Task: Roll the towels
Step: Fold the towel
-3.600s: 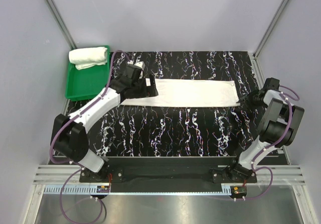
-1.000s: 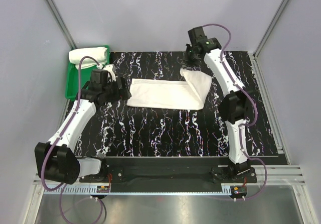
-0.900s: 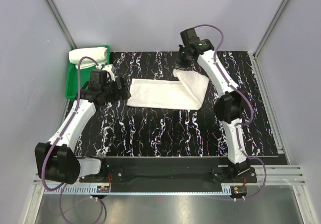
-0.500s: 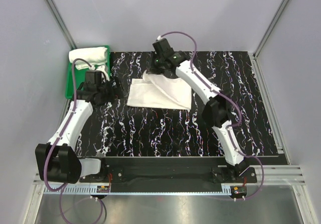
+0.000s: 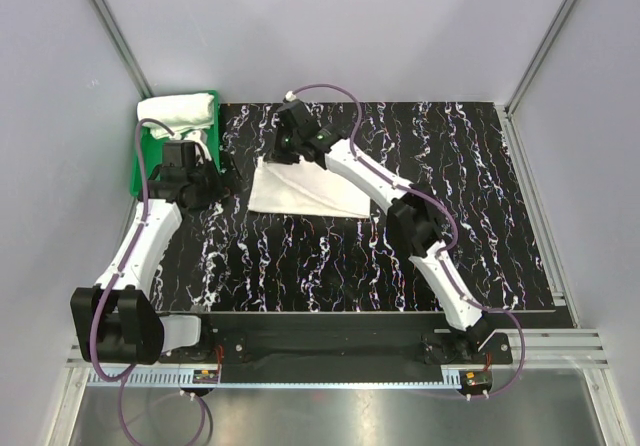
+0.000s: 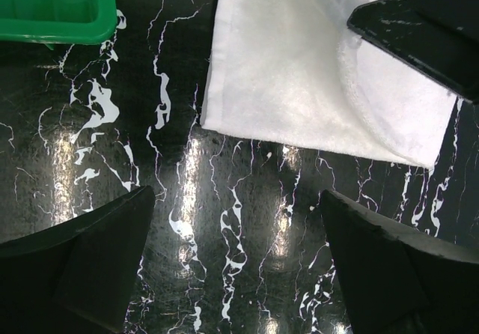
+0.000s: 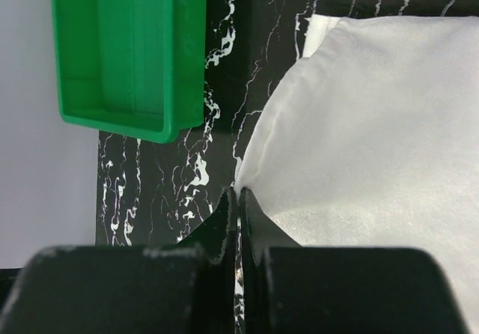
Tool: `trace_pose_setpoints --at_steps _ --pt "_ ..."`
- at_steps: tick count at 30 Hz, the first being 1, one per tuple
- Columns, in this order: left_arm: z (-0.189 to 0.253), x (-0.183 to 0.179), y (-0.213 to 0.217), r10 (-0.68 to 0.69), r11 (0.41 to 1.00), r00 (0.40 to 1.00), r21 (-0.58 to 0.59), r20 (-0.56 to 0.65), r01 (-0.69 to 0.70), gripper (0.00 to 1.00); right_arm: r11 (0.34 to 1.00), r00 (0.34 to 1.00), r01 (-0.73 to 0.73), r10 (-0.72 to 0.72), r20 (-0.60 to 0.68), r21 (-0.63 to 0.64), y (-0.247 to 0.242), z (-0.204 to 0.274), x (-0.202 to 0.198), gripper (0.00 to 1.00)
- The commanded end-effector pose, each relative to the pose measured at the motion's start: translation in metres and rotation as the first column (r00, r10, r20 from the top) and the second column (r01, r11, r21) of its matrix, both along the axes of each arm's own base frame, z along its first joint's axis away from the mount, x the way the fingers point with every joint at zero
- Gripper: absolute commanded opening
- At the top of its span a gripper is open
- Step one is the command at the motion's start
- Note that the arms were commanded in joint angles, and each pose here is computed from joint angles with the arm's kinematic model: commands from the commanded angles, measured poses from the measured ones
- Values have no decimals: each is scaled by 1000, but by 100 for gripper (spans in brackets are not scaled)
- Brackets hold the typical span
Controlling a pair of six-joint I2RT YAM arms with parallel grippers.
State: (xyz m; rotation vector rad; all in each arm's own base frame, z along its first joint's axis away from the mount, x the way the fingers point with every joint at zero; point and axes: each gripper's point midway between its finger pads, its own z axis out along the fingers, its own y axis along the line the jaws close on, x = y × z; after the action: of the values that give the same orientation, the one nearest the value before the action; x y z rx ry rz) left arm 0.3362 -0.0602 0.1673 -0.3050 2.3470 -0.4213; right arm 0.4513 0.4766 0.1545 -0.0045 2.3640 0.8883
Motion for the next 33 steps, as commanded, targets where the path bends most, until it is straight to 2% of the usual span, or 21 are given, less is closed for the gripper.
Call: trace_pose_setpoints --at_steps 1,2,5,8,9,12,15,20,21,23,24,26,29,30,31,33 --pt "14 4 3 15 1000 998 -19 59 -13 99 994 995 -76 70 71 74 30 26 -25 1" --pt "15 4 5 21 1000 998 -16 63 -20 99 989 990 -112 102 101 99 37 35 -32 2" --pt "15 4 11 42 999 997 -7 66 -41 99 977 979 -188 179 95 100 54 20 -60 10" --pt "13 4 14 53 999 997 0 57 -53 99 967 969 -244 239 68 73 63 -1 -86 23" --pt "13 5 15 55 998 997 0 59 -56 99 968 969 -243 240 58 60 62 -7 -90 45" --pt "10 5 16 59 998 997 6 50 -60 99 973 971 -231 229 64 31 53 -12 -96 59" --pt "9 5 18 65 998 997 16 45 -66 99 981 970 -191 190 149 -5 33 21 -93 72" --pt "6 6 15 52 999 998 10 41 -52 99 990 949 -131 139 284 -47 -2 87 -90 82" --pt "6 7 15 48 999 998 10 41 -48 99 993 941 -110 117 318 -38 -20 110 -93 83" --pt "4 8 13 36 999 998 5 45 -36 99 997 932 -53 66 355 -46 -46 124 -91 89" --pt "5 9 13 35 999 998 5 48 -35 99 999 934 3 15 357 -50 -78 127 -86 90" --pt "3 10 2 -7 1000 999 23 50 6 99 998 942 62 -51 330 -23 -113 126 -79 90" --pt "0 9 -22 -79 993 996 89 33 76 99 979 954 202 -193 227 -18 -196 96 -62 89" --pt "-6 10 -27 -86 990 996 113 12 84 99 976 961 215 -206 185 -25 -216 80 -70 89" --pt "-3 11 -36 -106 987 994 123 5 104 99 963 950 269 -260 172 -33 -244 73 -62 89" --pt "-6 9 -64 -150 976 989 159 -9 149 99 951 944 303 -291 157 -59 -270 58 -73 89"
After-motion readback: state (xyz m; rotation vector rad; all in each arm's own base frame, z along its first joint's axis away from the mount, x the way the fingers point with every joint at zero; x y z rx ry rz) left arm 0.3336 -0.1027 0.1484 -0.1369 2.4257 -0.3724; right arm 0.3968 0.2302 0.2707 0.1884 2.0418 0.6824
